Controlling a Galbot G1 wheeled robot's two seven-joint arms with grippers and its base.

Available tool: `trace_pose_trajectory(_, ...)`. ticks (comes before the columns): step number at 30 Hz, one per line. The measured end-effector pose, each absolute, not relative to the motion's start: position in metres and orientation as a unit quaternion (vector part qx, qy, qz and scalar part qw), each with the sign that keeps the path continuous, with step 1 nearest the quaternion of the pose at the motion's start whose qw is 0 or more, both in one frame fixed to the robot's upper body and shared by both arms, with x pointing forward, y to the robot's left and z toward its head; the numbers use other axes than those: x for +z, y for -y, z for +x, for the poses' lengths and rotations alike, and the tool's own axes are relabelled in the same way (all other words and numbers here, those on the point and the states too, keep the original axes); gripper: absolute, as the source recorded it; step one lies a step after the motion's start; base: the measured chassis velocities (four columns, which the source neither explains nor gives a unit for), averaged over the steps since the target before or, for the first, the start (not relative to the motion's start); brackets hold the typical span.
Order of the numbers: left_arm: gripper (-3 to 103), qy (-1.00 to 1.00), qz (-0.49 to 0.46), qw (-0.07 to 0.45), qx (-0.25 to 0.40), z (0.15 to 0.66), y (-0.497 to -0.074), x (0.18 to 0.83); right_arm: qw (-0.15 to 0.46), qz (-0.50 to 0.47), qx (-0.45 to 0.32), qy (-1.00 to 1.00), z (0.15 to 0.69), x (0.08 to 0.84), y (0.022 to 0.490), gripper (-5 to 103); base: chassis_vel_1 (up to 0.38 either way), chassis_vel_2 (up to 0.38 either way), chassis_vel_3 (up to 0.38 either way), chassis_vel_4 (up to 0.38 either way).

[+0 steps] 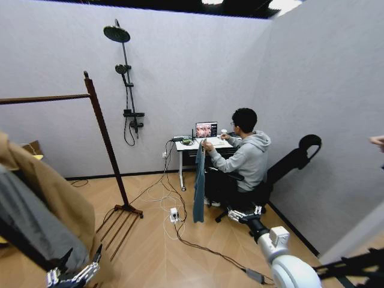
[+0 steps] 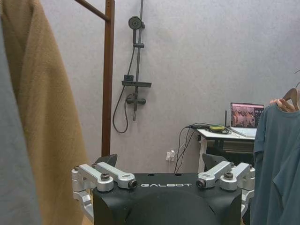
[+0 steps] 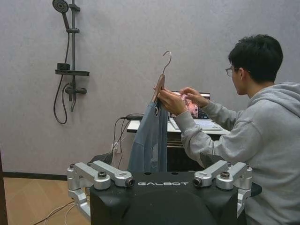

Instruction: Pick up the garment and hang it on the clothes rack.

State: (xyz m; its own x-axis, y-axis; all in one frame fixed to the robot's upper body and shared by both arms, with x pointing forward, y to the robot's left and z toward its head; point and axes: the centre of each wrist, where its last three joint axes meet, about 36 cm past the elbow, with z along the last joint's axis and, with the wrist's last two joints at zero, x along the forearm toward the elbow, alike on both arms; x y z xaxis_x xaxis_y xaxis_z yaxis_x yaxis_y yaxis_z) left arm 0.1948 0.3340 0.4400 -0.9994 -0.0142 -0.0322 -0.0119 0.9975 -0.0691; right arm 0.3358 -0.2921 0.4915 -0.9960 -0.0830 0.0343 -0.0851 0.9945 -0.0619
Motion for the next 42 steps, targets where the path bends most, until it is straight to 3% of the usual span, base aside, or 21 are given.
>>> trace_pose_trajectory(21,100,-0.999,-0.007,0.016,-0.034,0.195,-0.334,0.440,0.005,0.089,0.096,0.991,0.363,0.502,0.318,100,-0.205,0.206,0.190,-0.202)
trace_pose_trajectory(24,100,-0.999,-0.007,0.016,-0.034,0.195,-0.334,0.440,-0.062,0.021,0.108,0.992,0.402,0.546,0.335,100,-0.023,0.025,0.009,-0.011)
trace_pose_trajectory(33,100,-0.999,-0.006,0.016,-0.034,0.195,-0.334,0.440,-0.114,-0.014,0.072,0.991,0.483,0.553,0.345,100,0.019,-0.021,-0.020,0.019)
trace_pose_trajectory(36,100,-0.999,-0.006,0.016,-0.034,0.195,-0.334,0.440,-0.155,0.000,0.034,0.987,0.527,0.560,0.323,100,0.000,0.000,0.000,0.000)
trace_pose_trajectory(42,100,-0.999,-0.007,0.016,-0.034,0.195,-0.334,0.440,-0.145,-0.024,0.000,0.989,0.559,0.568,0.283,100,0.000,0.000,0.000,0.000)
